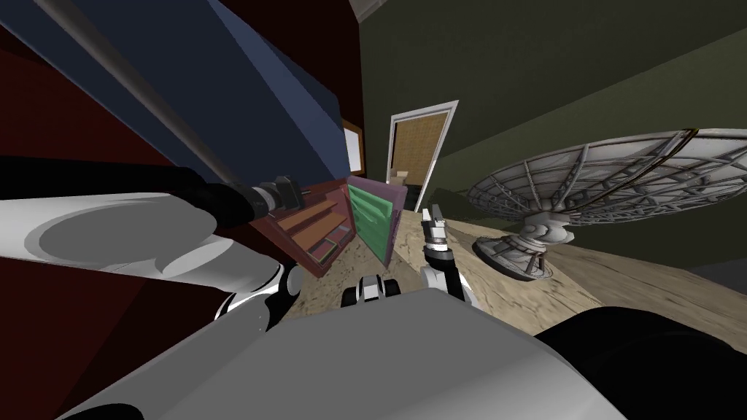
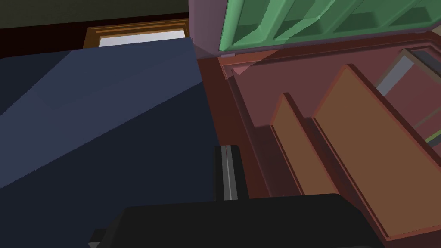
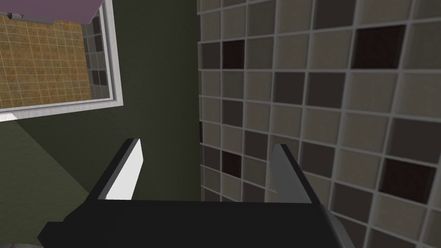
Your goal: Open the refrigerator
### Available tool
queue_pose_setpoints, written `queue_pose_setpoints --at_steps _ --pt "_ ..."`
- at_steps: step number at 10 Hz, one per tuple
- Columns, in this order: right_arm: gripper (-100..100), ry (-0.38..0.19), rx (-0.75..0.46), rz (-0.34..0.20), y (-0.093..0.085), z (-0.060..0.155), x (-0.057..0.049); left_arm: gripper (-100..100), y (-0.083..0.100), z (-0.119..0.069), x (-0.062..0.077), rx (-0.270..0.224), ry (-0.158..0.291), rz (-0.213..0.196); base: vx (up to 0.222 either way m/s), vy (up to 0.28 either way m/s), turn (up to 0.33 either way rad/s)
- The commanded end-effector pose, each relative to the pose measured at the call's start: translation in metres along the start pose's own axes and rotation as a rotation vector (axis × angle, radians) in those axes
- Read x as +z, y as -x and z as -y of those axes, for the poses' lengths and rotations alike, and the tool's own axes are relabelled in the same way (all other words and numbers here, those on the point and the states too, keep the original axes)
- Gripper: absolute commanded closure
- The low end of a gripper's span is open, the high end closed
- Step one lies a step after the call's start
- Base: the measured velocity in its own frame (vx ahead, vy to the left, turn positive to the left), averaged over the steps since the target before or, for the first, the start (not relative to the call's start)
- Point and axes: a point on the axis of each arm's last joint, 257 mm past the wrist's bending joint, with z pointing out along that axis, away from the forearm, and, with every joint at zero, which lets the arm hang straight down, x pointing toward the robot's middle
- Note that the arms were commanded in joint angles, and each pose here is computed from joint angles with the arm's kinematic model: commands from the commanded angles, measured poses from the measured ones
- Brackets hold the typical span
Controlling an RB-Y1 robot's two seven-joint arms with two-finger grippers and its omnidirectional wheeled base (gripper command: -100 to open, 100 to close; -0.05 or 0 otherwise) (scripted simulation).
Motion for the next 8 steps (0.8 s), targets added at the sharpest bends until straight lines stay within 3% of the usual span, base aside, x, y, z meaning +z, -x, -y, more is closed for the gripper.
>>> queue_pose_setpoints --at_steps 1,2,3,4,8 --pt "0 0.0 0.0 0.0 0.0 0.0 0.0 100 0.016 0.001 0.0 -0.007 -0.003 0.048 -0.026 -0.281 0.025" --pt "0 0.0 0.0 0.0 0.0 0.0 0.0 100 0.025 0.003 -0.002 -0.011 -0.006 0.077 -0.069 -0.283 0.051" --pt "0 0.0 0.0 0.0 0.0 0.0 0.0 100 0.02 0.002 -0.001 -0.009 -0.004 0.062 -0.038 -0.142 0.024" --pt "0 0.0 0.0 0.0 0.0 0.0 0.0 -100 0.016 0.001 0.003 -0.01 -0.002 0.041 -0.013 0.096 -0.049" --pt "0 0.0 -0.001 -0.001 0.0 0.0 0.0 -100 0.006 0.003 0.006 -0.006 -0.01 0.008 0.022 0.202 -0.028"
